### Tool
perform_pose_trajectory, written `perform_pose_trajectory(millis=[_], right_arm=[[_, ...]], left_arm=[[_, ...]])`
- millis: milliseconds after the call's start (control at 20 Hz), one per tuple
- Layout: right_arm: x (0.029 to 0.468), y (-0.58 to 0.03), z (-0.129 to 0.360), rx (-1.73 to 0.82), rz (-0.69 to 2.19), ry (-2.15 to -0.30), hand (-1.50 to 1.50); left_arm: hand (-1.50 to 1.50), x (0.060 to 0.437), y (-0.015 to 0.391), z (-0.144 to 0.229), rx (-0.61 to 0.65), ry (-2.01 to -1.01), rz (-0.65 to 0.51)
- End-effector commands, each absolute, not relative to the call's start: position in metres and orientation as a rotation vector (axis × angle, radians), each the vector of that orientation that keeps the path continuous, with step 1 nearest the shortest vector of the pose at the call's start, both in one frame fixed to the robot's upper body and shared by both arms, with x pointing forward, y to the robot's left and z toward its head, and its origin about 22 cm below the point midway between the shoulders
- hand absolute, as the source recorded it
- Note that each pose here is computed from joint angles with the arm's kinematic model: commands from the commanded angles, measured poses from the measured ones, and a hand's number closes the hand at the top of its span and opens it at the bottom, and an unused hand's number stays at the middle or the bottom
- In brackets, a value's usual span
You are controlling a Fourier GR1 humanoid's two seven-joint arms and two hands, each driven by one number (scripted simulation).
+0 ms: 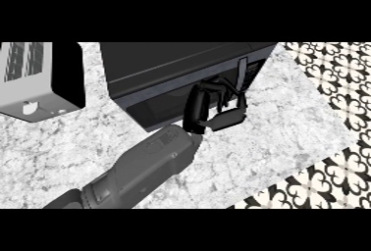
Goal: Pick up the milk, place it into the microwave and close the microwave
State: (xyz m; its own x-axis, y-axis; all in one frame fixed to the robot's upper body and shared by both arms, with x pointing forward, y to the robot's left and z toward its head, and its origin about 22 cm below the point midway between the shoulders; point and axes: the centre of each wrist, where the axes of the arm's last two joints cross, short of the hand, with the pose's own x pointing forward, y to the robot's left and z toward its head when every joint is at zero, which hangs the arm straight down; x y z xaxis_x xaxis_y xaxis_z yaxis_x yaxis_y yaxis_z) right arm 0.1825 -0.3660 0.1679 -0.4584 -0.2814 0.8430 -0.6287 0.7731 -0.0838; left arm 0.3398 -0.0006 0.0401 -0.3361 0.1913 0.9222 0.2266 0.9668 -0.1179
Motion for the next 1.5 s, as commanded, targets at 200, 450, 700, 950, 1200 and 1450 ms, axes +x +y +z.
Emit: perform_pose_trajectory(millis=[200,450,700,950,1200,1450], right_arm=[[0.185,-0.365,0.173,0.744,0.506,-2.062,-1.50],[0.187,-0.363,0.174,0.817,0.519,-2.044,-1.50],[0.185,-0.366,0.178,0.832,0.534,-2.048,-1.50],[0.181,-0.372,0.181,0.792,0.525,-2.035,-1.50],[0.176,-0.373,0.183,0.780,0.497,-2.052,-1.50],[0.168,-0.376,0.185,0.767,0.496,-2.032,-1.50]], left_arm=[[1.50,0.357,0.000,0.043,-0.250,-1.911,-0.153],[1.50,0.359,0.007,0.033,-0.148,-1.861,-0.152],[1.50,0.360,0.013,0.024,-0.075,-1.801,-0.115],[1.50,0.358,0.022,0.009,0.016,-1.744,-0.074],[-1.50,0.350,0.025,-0.003,-0.031,-1.700,-0.049],[-1.50,0.348,0.028,-0.009,-0.033,-1.692,-0.044]])
